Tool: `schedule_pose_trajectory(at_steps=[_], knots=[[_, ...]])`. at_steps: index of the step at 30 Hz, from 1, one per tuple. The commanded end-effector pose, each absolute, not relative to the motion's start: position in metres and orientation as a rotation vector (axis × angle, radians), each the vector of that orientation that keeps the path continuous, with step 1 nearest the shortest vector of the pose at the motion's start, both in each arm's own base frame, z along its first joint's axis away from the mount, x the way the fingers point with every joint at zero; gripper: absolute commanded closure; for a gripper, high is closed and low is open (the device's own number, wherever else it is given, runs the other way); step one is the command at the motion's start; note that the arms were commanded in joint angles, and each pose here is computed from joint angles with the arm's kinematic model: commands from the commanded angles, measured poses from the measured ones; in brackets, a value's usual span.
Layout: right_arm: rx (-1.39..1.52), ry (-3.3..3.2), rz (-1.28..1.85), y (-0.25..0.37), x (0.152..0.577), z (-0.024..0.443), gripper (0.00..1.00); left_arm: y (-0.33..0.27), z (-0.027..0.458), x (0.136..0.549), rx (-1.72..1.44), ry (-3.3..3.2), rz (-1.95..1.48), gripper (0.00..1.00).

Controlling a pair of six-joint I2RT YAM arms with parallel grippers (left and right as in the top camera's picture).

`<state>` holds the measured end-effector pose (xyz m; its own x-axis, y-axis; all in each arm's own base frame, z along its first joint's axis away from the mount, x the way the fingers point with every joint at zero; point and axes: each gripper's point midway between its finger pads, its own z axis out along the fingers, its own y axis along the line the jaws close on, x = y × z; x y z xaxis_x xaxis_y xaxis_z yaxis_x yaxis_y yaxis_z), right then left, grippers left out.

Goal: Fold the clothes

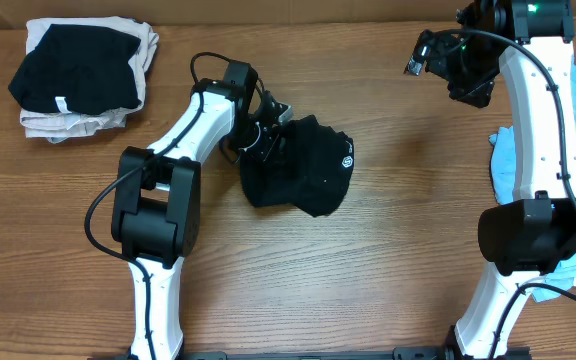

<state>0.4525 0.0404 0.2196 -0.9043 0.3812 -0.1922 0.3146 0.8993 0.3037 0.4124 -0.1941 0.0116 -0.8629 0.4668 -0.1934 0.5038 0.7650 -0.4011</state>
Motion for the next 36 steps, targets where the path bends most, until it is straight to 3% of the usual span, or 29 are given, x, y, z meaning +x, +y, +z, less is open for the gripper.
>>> schedule_pose_trajectory(at_steps=[1, 4, 10, 18, 22, 29, 36], knots=[[0.507, 2.802, 0.372, 0.039, 0.452, 0.225, 0.0, -0.193, -0.019, 0.398, 0.75, 2.99, -0.663, 0.7], [0.507, 2.803, 0.372, 0.039, 0.452, 0.225, 0.0, -0.193, -0.019, 0.402, 0.714, 2.991, -0.661, 0.96], [0.506, 2.802, 0.372, 0.039, 0.452, 0.225, 0.0, -0.188, 0.004, 0.415, 0.635, 2.99, -0.697, 0.96], [0.482, 2.804, 0.369, 0.039, 0.452, 0.225, 0.0, -0.183, 0.108, 0.453, 0.551, 2.873, -0.804, 0.96], [0.47, 2.805, 0.366, 0.039, 0.452, 0.225, 0.0, -0.166, 0.16, 0.473, 0.366, 2.822, -0.797, 0.96], [0.47, 2.806, 0.367, 0.039, 0.452, 0.225, 0.0, -0.113, 0.237, 0.511, 0.006, 2.631, -0.874, 0.96], [0.471, 2.812, 0.366, 0.039, 0.451, 0.225, 0.0, -0.005, 0.285, 0.544, -0.482, 2.395, -0.93, 0.96]])
